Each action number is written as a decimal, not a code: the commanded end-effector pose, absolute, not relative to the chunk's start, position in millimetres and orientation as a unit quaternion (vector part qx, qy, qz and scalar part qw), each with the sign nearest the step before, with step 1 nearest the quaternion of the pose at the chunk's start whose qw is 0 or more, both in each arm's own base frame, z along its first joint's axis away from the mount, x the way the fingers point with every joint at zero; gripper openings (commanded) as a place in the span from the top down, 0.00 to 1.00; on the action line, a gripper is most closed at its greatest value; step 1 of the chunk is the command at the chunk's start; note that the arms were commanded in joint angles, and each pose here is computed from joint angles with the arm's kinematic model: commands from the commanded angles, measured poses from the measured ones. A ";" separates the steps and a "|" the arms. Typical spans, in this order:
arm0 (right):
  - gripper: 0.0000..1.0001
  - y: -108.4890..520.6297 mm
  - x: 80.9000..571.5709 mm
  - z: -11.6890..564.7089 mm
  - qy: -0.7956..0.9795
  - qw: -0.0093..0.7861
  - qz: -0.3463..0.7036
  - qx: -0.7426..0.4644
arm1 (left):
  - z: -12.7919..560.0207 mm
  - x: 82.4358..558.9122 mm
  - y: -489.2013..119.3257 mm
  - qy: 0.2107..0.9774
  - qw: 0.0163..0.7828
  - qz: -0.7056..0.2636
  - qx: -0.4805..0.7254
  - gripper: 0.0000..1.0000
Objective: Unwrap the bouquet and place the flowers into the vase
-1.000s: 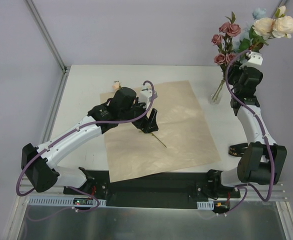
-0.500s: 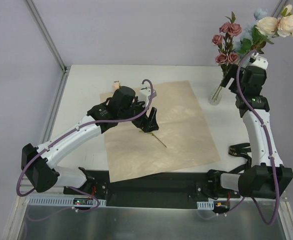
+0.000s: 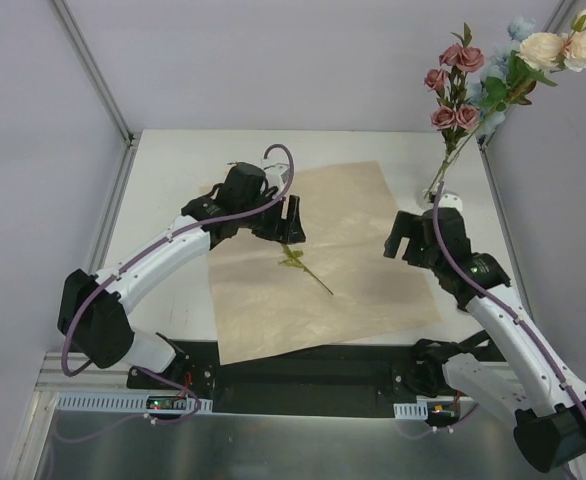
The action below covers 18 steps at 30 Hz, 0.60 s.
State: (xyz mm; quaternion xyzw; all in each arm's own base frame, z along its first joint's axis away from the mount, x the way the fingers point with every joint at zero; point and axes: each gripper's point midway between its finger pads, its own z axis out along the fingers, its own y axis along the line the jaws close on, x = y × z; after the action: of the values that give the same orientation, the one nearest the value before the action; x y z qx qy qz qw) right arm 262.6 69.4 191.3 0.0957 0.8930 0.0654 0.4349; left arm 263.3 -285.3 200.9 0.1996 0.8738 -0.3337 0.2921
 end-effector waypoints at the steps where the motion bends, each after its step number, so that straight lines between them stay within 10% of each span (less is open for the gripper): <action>1: 0.02 95.4 231.2 169.0 0.912 0.391 0.081 0.099 | 177.8 286.7 -267.2 0.917 0.248 -0.311 0.043 0.36; 18: 0.02 126.0 193.5 165.5 0.917 0.379 0.128 -0.004 | 82.1 340.4 -220.9 0.952 0.178 -0.105 -0.224 0.45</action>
State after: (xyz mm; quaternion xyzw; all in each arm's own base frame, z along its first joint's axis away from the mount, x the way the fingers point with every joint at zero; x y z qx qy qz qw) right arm 199.9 135.3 165.5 0.0027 0.9174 0.1385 0.3730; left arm 322.3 -231.9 83.7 -0.1682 0.9573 -0.1669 0.1657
